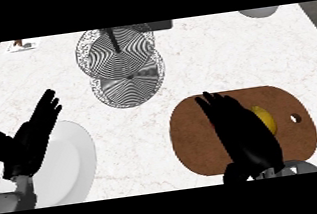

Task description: Pick the bell pepper from the cutting board and place it in the tiered basket

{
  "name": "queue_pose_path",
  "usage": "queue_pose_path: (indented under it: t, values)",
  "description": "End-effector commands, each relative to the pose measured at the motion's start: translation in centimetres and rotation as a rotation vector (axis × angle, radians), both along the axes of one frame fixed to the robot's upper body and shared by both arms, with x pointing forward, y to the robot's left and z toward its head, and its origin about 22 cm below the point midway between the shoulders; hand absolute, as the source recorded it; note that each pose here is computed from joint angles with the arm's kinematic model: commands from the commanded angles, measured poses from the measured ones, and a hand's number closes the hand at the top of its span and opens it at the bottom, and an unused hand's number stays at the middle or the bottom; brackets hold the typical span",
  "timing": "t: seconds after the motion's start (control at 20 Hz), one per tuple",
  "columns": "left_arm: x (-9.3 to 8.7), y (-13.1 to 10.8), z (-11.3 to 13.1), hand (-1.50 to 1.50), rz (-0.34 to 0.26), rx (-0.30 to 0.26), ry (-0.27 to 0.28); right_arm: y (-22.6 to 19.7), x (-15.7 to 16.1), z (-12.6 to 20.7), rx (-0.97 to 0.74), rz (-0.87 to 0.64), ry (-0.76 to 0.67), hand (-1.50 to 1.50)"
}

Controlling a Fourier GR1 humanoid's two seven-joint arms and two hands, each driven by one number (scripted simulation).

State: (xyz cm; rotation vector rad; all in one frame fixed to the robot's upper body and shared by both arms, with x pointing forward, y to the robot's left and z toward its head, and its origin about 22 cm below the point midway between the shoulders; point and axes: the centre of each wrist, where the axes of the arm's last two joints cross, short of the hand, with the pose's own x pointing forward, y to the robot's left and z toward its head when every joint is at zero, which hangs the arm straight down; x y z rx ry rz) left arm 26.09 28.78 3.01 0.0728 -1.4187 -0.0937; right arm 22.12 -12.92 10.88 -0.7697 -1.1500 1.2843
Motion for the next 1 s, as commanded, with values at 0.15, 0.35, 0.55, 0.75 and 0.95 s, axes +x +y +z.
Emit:
queue_pose_path:
  t: [0.15, 0.35, 0.55, 0.75, 0.95]
  values:
    - [0.0, 1.5, 1.7, 0.0, 0.006, 0.0, -0.002, -0.4, 1.4, -4.3, -0.062, -0.061, 0.03, -1.5]
    - [-1.0, 1.5, 1.1, 0.0, -0.008, 0.001, -0.006, -1.6, 3.5, -6.9, -0.082, -0.071, 0.004, -1.5]
    - [1.0, 1.2, 1.8, 0.0, -0.001, -0.006, 0.005, -3.1, 4.1, -6.5, -0.09, -0.091, -0.054, -1.5]
    - [0.1, 1.1, 0.6, 0.0, 0.016, 0.011, -0.01, -2.6, 5.4, -8.3, -0.106, -0.079, -0.091, -1.5]
    - [-0.2, -1.0, 1.0, 0.0, 0.0, -0.003, 0.014, -0.2, 4.5, -10.1, -0.115, -0.087, -0.083, -1.5]
